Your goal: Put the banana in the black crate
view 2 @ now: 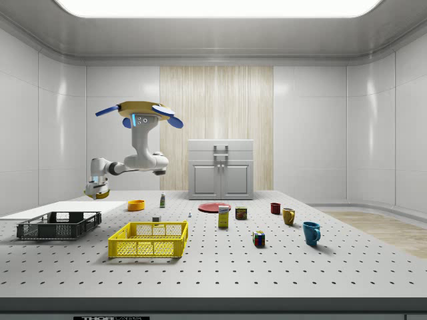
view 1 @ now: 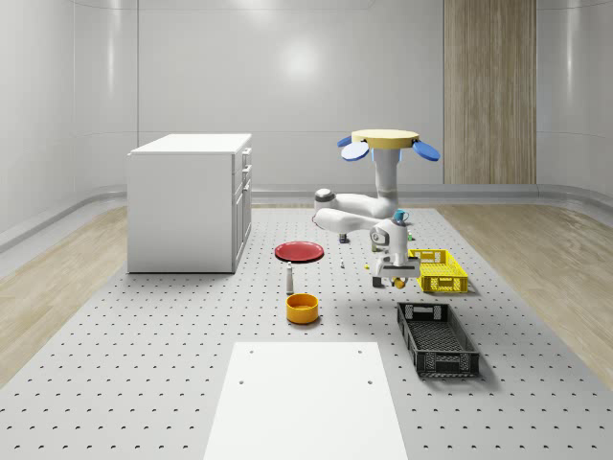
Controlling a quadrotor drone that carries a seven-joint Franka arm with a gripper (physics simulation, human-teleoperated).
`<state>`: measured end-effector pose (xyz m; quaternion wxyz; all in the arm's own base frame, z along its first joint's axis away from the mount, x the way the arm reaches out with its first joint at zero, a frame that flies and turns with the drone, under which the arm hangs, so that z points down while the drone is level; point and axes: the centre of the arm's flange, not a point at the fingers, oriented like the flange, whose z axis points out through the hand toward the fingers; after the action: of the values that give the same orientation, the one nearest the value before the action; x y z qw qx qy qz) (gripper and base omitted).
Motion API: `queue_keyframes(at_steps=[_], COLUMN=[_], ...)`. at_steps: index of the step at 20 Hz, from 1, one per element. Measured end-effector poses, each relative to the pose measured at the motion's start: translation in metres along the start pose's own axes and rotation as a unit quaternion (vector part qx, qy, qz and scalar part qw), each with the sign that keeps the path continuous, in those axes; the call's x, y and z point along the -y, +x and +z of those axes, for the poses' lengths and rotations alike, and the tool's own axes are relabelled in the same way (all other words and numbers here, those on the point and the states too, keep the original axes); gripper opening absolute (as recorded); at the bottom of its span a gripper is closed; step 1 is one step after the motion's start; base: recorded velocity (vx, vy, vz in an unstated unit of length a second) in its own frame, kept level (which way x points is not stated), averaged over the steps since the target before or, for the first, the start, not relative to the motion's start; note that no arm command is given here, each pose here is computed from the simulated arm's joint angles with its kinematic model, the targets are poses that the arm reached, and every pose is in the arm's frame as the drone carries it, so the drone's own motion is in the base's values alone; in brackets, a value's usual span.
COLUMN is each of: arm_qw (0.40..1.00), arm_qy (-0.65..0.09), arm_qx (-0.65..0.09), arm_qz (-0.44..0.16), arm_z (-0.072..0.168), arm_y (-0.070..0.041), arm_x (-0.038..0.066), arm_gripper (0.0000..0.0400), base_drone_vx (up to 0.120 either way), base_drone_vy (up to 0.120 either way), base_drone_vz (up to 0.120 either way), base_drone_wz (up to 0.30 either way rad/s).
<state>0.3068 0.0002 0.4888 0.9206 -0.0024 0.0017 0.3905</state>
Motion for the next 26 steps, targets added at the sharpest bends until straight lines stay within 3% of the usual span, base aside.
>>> queue_keyframes(at_steps=[13, 20, 26], arm_qw=[1.000, 1.000, 1.000], arm_qy=[0.000, 0.000, 0.000], arm_qx=[0.000, 0.000, 0.000], arm_qz=[0.000, 0.000, 0.000], arm_z=[0.0000, 0.0000, 0.0000], arm_y=[0.0000, 0.0000, 0.0000], arm_x=[0.0000, 0.0000, 0.0000], arm_gripper=[0.0198, 0.0198, 0.0198], base_drone_vx=[0.120, 0.120, 0.033], base_drone_vy=[0.120, 0.120, 0.007], base_drone_vz=[0.000, -0.114, -0.120], base_drone_wz=[0.000, 0.000, 0.000])
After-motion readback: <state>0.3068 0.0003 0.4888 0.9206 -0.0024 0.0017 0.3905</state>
